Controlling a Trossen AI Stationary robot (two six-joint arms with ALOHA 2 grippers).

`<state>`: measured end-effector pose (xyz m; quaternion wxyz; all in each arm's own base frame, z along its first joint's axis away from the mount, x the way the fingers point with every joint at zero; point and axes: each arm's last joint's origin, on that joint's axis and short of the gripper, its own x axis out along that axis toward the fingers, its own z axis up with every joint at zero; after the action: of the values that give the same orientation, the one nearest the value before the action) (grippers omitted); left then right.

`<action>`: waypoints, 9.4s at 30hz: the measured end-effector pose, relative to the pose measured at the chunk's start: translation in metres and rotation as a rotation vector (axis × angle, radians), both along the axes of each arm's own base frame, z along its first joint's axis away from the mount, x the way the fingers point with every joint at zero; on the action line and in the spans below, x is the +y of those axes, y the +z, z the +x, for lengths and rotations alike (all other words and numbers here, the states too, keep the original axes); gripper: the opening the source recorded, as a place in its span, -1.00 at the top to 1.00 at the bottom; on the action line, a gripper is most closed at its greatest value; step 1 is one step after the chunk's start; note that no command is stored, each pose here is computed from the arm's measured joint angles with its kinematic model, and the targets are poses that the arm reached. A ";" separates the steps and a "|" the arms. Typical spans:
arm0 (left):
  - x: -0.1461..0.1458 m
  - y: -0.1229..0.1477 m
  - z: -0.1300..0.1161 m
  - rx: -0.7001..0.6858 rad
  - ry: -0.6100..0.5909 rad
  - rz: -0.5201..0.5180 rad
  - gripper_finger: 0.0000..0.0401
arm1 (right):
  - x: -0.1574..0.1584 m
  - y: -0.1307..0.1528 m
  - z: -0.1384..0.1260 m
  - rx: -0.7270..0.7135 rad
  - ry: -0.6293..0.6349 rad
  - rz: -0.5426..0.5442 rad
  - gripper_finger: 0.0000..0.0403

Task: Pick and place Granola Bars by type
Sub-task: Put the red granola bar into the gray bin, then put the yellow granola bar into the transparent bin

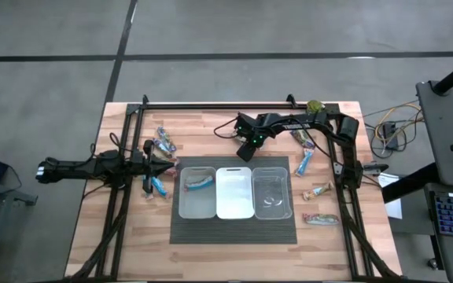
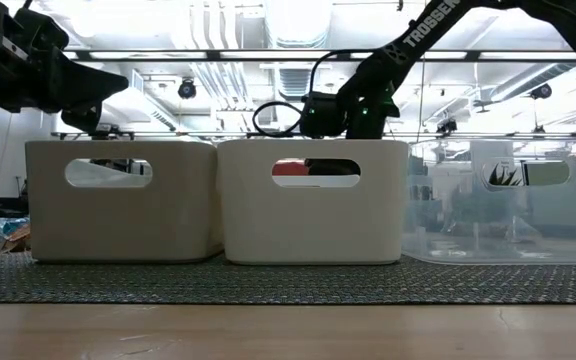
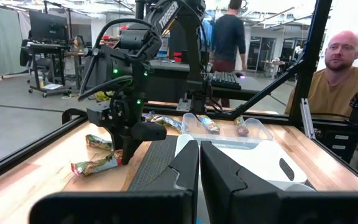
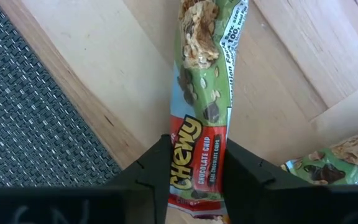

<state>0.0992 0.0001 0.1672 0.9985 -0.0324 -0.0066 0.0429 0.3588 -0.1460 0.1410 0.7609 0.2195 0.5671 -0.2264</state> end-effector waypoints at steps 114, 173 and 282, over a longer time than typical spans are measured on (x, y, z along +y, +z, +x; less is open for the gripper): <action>0.000 0.000 0.000 0.000 0.000 0.000 1.00 | 0.145 0.140 0.077 -0.475 0.558 0.045 0.70; 0.000 0.000 0.000 0.000 0.000 0.000 1.00 | 0.159 0.069 0.115 -0.467 0.653 0.118 0.70; 0.000 0.000 0.000 0.000 0.000 0.000 1.00 | 0.130 0.158 0.002 -0.256 0.605 0.105 0.96</action>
<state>0.0992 0.0001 0.1671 0.9985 -0.0325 -0.0064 0.0427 0.3603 -0.0156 0.2994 0.8464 0.1069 0.5172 0.0688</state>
